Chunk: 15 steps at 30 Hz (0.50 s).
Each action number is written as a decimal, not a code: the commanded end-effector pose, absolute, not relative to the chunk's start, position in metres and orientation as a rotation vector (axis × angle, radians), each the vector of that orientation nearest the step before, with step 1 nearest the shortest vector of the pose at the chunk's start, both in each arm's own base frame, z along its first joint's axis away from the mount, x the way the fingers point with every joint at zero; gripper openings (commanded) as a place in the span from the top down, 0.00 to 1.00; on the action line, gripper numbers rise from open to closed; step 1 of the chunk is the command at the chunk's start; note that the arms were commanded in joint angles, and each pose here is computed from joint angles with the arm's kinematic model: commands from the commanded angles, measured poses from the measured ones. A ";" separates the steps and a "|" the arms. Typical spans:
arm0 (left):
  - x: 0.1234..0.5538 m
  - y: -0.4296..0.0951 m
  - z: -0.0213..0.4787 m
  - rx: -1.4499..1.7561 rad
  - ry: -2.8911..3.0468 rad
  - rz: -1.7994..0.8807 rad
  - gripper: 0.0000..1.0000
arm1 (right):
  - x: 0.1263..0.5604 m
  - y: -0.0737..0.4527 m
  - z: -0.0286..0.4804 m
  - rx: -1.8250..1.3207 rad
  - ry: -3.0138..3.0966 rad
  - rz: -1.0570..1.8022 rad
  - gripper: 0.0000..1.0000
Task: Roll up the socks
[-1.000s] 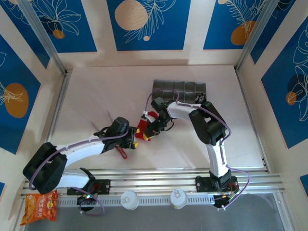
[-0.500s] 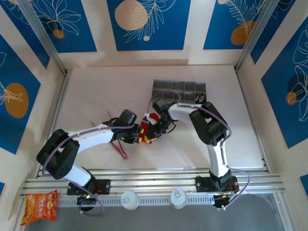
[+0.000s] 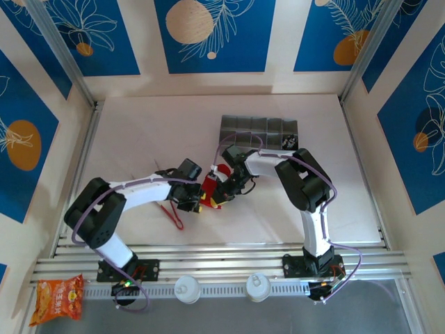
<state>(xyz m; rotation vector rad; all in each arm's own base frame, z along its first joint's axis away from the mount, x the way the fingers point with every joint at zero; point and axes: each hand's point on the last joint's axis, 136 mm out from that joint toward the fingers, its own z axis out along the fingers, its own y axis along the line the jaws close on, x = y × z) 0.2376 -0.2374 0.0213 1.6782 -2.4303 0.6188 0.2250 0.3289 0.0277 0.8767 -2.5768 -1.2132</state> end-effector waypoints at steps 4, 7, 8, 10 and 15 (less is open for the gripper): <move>0.260 -0.241 0.027 1.716 -2.449 0.674 0.54 | 0.220 0.329 0.037 0.936 -2.576 -1.228 1.00; 0.256 -0.245 0.028 1.687 -2.438 0.650 0.54 | 0.220 0.330 0.038 0.948 -2.577 -1.234 1.00; 0.255 -0.245 0.028 1.686 -2.434 0.644 0.54 | 0.220 0.330 0.039 0.947 -2.577 -1.239 1.00; 0.256 -0.247 0.030 1.680 -2.439 0.655 0.53 | 0.221 0.330 0.039 0.946 -2.579 -1.240 1.00; 0.241 -0.247 0.027 1.644 -2.400 0.575 0.65 | 0.223 0.330 0.040 0.944 -2.593 -1.251 1.00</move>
